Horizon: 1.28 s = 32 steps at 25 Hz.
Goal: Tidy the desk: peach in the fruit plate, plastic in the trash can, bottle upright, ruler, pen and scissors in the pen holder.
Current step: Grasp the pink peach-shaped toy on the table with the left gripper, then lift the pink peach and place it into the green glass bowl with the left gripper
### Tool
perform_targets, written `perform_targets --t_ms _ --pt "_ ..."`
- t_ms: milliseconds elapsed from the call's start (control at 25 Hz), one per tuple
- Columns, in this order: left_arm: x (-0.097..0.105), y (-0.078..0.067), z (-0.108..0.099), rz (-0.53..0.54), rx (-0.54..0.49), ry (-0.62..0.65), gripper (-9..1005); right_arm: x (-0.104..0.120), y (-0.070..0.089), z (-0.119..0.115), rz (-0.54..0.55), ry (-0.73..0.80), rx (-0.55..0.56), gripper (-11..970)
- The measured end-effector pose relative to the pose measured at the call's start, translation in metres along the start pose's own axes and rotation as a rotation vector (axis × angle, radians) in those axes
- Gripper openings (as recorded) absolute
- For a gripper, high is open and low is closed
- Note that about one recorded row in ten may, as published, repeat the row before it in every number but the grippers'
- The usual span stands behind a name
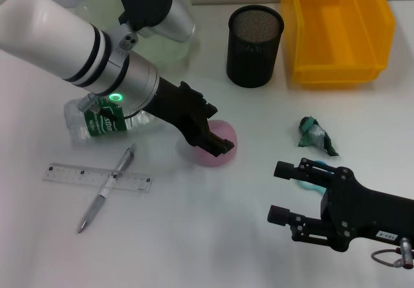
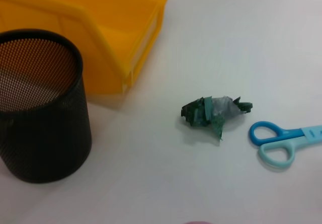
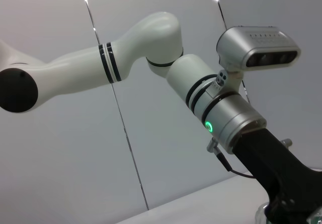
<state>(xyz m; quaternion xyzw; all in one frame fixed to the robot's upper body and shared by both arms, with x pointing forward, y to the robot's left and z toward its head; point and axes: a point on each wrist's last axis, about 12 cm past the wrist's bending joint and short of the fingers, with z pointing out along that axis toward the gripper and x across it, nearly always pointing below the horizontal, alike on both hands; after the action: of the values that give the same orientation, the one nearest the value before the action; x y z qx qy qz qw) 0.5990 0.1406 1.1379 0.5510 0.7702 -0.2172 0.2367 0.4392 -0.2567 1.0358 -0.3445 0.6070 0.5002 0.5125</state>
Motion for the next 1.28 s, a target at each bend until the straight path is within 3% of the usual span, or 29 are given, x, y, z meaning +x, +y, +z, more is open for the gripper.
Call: perform_targets --t_ms 1080,1280 --pt "0.012 -0.002 0.022 0.006 -0.051 0.101 781 -0.001 -0.003 0.005 0.000 0.004 -0.002 751" --pt "0.012 -0.002 0.021 0.006 -0.057 0.094 612 -0.001 -0.003 0.005 -0.001 0.005 -0.002 751"
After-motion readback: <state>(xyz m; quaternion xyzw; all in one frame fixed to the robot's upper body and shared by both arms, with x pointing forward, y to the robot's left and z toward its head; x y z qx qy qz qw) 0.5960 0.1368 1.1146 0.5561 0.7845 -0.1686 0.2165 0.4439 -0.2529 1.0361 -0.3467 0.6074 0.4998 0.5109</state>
